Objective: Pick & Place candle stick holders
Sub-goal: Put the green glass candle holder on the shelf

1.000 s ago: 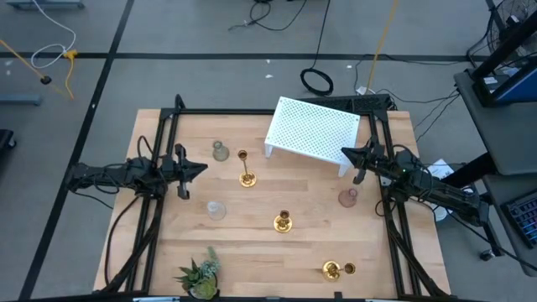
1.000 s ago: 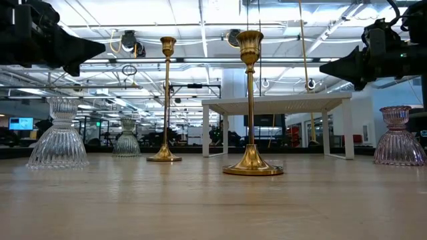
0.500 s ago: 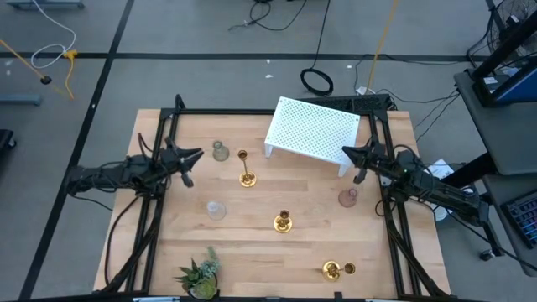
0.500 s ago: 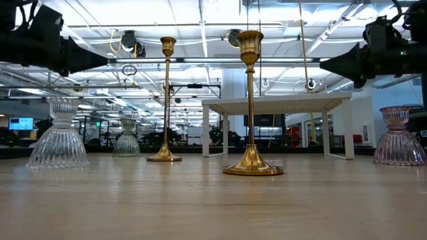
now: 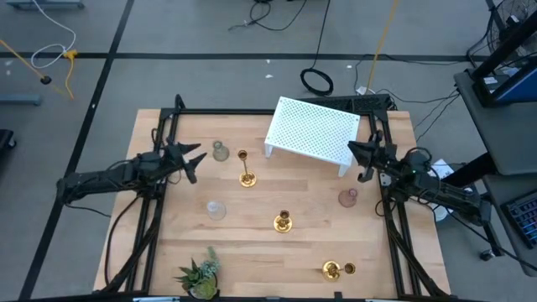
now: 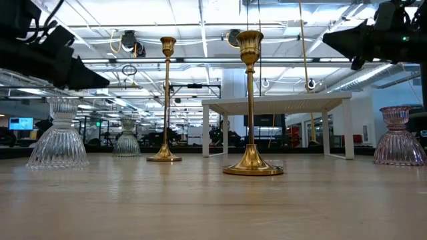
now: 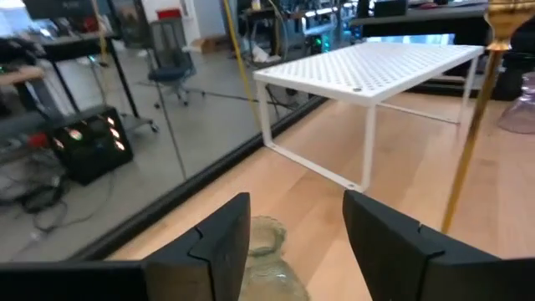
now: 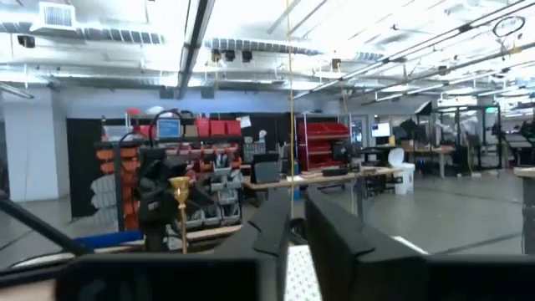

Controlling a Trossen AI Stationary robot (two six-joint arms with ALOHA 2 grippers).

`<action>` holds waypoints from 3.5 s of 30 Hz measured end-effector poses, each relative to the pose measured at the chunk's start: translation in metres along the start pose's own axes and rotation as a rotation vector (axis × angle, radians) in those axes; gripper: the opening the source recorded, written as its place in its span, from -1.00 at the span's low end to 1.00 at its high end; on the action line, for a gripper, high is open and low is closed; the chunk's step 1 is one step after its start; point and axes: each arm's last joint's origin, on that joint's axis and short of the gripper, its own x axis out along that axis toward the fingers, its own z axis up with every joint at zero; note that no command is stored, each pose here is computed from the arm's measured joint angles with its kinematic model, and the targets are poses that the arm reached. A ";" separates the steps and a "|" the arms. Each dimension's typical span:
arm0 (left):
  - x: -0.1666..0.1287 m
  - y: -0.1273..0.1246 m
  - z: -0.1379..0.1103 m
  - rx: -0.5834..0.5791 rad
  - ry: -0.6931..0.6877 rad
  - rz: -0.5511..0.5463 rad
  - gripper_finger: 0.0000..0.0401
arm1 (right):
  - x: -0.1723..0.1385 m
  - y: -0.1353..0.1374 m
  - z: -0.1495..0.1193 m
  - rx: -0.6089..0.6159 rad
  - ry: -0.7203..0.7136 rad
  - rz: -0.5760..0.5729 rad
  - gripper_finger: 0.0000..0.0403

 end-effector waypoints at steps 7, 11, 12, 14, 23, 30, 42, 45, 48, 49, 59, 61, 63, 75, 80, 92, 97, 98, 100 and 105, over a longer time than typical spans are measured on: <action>0.020 -0.002 -0.015 -0.075 0.046 0.035 0.00 | 0.007 0.001 -0.002 0.079 0.016 0.037 -0.34; 0.029 0.002 -0.025 -0.114 0.143 0.093 0.00 | 0.009 0.004 -0.009 0.101 0.091 0.159 -0.23; 0.030 0.002 -0.028 -0.119 0.169 0.106 0.00 | 0.010 0.004 -0.009 0.094 0.095 0.173 -0.22; 0.034 0.004 -0.032 -0.114 0.215 0.130 0.00 | 0.011 0.004 -0.009 0.075 0.084 0.177 -0.20; 0.049 0.005 -0.039 -0.163 0.259 0.125 0.00 | 0.016 0.004 -0.012 0.021 0.094 0.178 -0.21; 0.058 0.003 -0.043 -0.150 0.269 0.132 0.00 | 0.019 0.004 -0.014 0.025 0.098 0.180 -0.20; 0.073 0.007 -0.047 -0.174 0.229 0.158 0.00 | 0.020 0.004 -0.017 0.005 0.119 0.180 -0.21; 0.076 0.009 -0.052 -0.182 0.254 0.170 0.00 | 0.021 0.004 -0.018 0.006 0.127 0.179 -0.21; 0.079 0.012 -0.055 -0.173 0.253 0.183 0.00 | 0.021 0.004 -0.019 0.006 0.135 0.179 -0.22; 0.081 0.012 -0.054 -0.167 0.247 0.186 0.00 | 0.021 0.004 -0.019 0.007 0.137 0.179 -0.22; 0.102 0.018 -0.052 -0.122 0.259 0.178 0.00 | 0.022 0.003 -0.021 0.008 0.151 0.178 -0.23; 0.106 0.020 -0.055 -0.114 0.282 0.194 0.00 | 0.022 0.003 -0.021 0.008 0.150 0.178 -0.23; 0.111 0.023 -0.056 -0.104 0.296 0.221 0.00 | 0.022 0.003 -0.021 0.008 0.150 0.178 -0.23; 0.125 0.031 -0.050 -0.061 0.289 0.259 -0.22 | 0.022 0.003 -0.021 0.008 0.151 0.178 -0.23; 0.125 0.033 -0.049 -0.058 0.279 0.270 -0.35 | 0.022 0.003 -0.021 0.009 0.151 0.178 -0.23; 0.128 0.028 -0.037 -0.073 0.144 0.233 -0.29 | 0.022 0.003 -0.021 0.010 0.154 0.178 -0.23; 0.132 0.023 -0.026 -0.098 0.060 0.197 -0.33 | 0.022 0.003 -0.021 0.020 0.154 0.177 -0.23; 0.133 0.022 -0.024 -0.104 0.052 0.186 -0.33 | 0.022 0.003 -0.021 0.020 0.155 0.177 -0.23; 0.136 0.020 -0.019 -0.114 0.035 0.157 -0.33 | 0.022 0.003 -0.021 0.020 0.154 0.177 -0.23; 0.148 0.009 -0.002 -0.127 -0.028 0.073 -0.27 | 0.022 0.003 -0.021 0.020 0.155 0.176 -0.23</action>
